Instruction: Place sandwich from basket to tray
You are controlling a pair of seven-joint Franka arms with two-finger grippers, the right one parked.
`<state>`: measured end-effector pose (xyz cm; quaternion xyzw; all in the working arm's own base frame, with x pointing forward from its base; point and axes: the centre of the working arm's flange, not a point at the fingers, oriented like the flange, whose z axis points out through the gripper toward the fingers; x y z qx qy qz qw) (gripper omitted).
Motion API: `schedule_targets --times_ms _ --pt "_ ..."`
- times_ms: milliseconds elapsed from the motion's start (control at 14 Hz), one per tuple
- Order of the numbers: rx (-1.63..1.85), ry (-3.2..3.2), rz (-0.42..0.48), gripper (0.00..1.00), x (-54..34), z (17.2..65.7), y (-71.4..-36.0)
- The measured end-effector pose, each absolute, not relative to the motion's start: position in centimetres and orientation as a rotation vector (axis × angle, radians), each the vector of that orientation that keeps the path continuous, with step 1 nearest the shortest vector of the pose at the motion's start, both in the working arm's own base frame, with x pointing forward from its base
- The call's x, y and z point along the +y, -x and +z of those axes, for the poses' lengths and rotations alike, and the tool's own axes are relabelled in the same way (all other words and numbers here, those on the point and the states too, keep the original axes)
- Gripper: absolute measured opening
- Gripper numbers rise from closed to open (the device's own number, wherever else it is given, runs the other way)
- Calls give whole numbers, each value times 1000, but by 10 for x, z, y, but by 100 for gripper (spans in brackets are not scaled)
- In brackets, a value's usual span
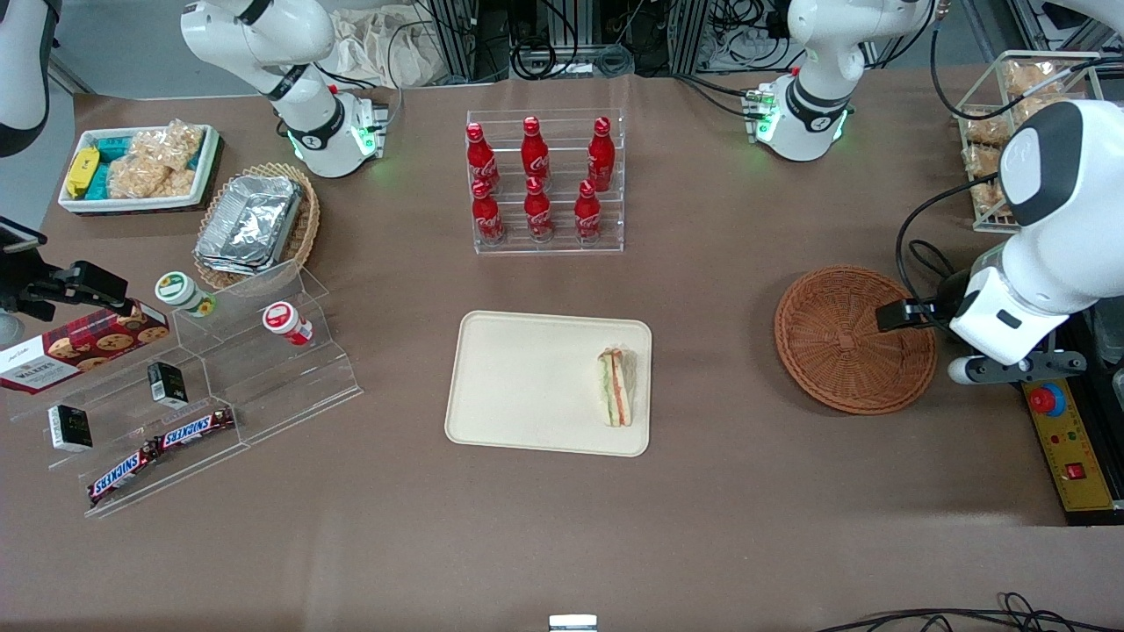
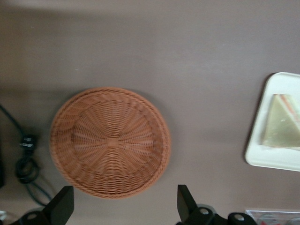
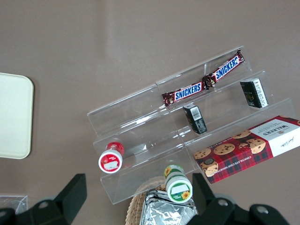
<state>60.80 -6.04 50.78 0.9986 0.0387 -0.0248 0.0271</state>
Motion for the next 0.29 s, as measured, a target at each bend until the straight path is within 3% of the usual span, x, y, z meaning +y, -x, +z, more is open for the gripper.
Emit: schedule_targets --times_ms 286 --pt "151 -3063 -76 100 -58 519 -607"
